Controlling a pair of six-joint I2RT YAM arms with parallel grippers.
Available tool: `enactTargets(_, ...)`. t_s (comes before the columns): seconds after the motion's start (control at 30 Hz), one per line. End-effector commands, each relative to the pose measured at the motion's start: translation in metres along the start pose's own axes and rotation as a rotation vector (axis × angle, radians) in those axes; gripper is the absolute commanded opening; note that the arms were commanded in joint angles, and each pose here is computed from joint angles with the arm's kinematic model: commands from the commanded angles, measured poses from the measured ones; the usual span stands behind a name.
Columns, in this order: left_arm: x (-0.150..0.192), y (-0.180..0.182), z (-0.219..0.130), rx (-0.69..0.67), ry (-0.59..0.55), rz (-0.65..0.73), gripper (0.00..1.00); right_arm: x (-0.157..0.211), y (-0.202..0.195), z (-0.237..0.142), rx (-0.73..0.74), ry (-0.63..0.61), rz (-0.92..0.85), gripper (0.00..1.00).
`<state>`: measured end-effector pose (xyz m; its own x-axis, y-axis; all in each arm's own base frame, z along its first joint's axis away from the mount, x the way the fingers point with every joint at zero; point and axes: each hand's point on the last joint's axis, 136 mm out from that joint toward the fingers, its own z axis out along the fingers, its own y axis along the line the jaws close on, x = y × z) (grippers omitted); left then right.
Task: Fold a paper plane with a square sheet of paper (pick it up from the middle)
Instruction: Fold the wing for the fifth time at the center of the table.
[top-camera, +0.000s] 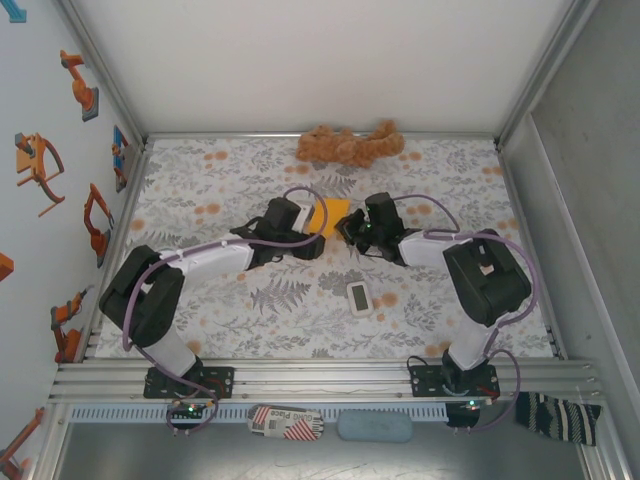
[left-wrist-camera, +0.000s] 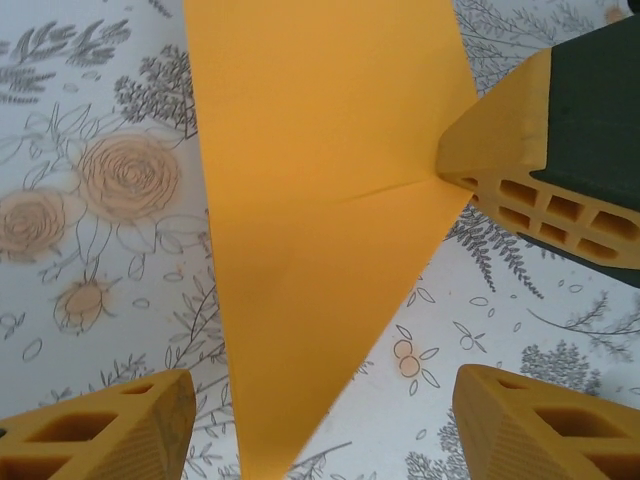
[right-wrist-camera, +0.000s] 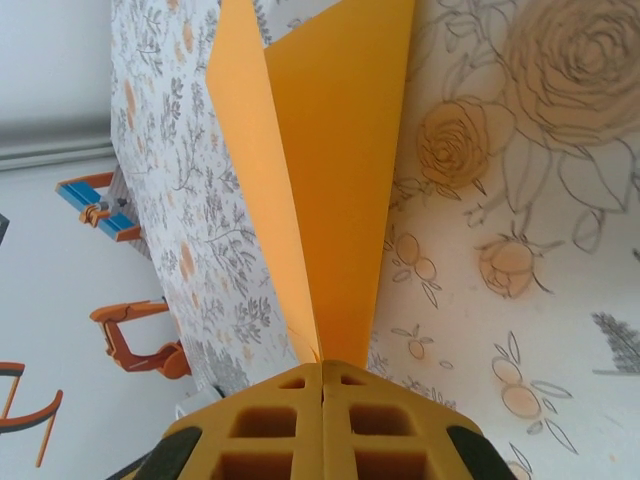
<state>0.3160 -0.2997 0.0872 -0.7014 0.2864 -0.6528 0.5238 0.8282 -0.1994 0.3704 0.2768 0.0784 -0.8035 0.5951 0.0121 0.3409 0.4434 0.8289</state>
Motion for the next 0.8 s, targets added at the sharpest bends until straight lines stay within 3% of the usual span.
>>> enactTargets(0.0,-0.007,-0.007,0.007,-0.036,-0.068,0.197,0.69,0.003,0.001,-0.011,0.004,0.019,0.045,0.00)
enactTargets(0.1,-0.002,-0.017,0.014,-0.038,-0.073,0.307,0.69,0.004,0.000,-0.014,0.006,0.033,0.062,0.00)
enactTargets(0.33,-0.002,-0.023,0.025,-0.052,-0.090,0.411,0.63,0.005,-0.002,-0.017,0.014,0.051,0.084,0.00)
enactTargets(0.57,0.003,-0.025,0.030,-0.034,-0.108,0.469,0.56,0.001,-0.004,-0.023,0.012,0.057,0.112,0.00)
enactTargets(0.77,0.016,-0.030,0.037,0.013,-0.054,0.472,0.56,-0.003,-0.004,-0.026,0.013,0.061,0.122,0.00)
